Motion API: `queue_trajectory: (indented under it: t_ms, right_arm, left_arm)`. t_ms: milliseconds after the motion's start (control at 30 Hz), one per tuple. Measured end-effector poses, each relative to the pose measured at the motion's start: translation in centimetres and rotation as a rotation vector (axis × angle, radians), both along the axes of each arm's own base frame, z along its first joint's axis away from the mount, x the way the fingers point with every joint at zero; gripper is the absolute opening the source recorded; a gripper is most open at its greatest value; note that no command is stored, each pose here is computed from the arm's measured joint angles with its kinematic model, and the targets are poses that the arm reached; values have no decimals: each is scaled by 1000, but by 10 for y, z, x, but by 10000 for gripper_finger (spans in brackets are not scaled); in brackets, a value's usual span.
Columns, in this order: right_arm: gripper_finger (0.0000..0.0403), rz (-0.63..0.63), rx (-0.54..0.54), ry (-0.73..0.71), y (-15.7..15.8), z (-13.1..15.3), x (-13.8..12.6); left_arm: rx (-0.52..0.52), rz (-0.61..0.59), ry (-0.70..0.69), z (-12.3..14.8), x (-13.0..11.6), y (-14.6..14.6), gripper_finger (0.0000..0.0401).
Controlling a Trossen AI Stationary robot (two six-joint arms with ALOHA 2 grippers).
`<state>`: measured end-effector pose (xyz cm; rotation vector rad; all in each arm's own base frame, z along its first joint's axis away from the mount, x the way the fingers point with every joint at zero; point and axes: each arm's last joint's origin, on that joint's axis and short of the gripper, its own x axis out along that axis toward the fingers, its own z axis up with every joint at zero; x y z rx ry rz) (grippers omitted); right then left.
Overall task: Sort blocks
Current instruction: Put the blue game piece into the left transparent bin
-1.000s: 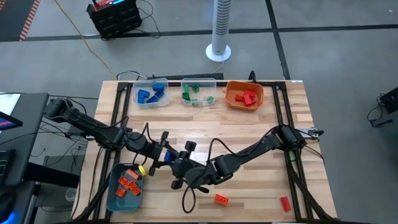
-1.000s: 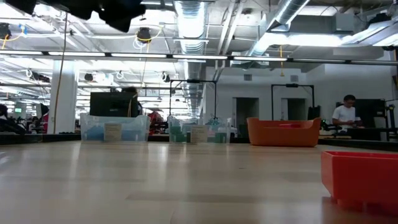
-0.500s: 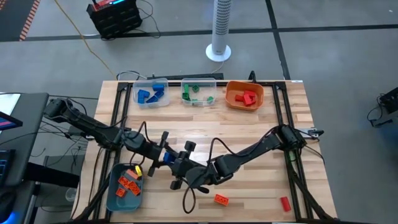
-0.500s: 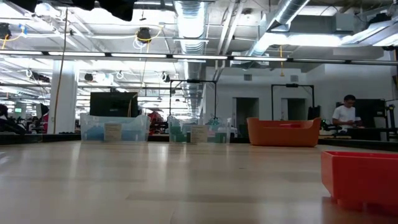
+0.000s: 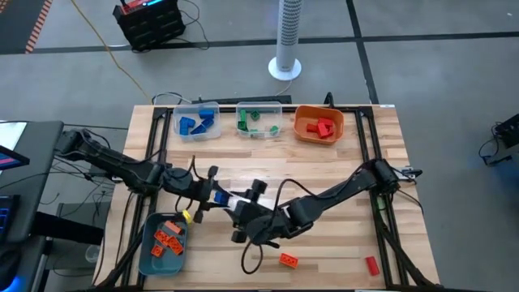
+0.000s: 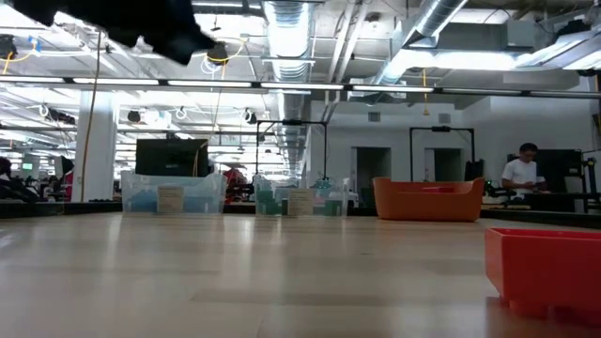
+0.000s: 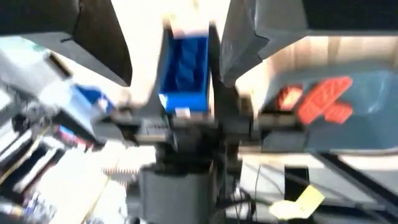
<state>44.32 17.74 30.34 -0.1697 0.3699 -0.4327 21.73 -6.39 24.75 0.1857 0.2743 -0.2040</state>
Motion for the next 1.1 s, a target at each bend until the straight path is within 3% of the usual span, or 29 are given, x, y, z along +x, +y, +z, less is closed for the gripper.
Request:
queue_trajectory:
  t_ms: [167, 400, 600, 867, 1100]
  right_arm:
    - [254, -84, 100, 123, -2, -6, -23]
    - [255, -238, 230, 241, 16, -44, -44]
    - [255, -228, 259, 249, 43, -72, -45]
    - [255, -211, 268, 233, 60, -72, -57]
    - [255, -207, 288, 222, 68, -72, -62]
  left_arm:
    - [8, 116, 146, -8, -9, 20, 134]
    - [25, 487, 341, -19, -25, 85, 137]
    - [-40, 752, 405, -26, -41, 150, 138]
    - [-234, 961, 492, -31, -51, 221, 138]
    - [-149, 1123, 573, -27, -43, 265, 139]
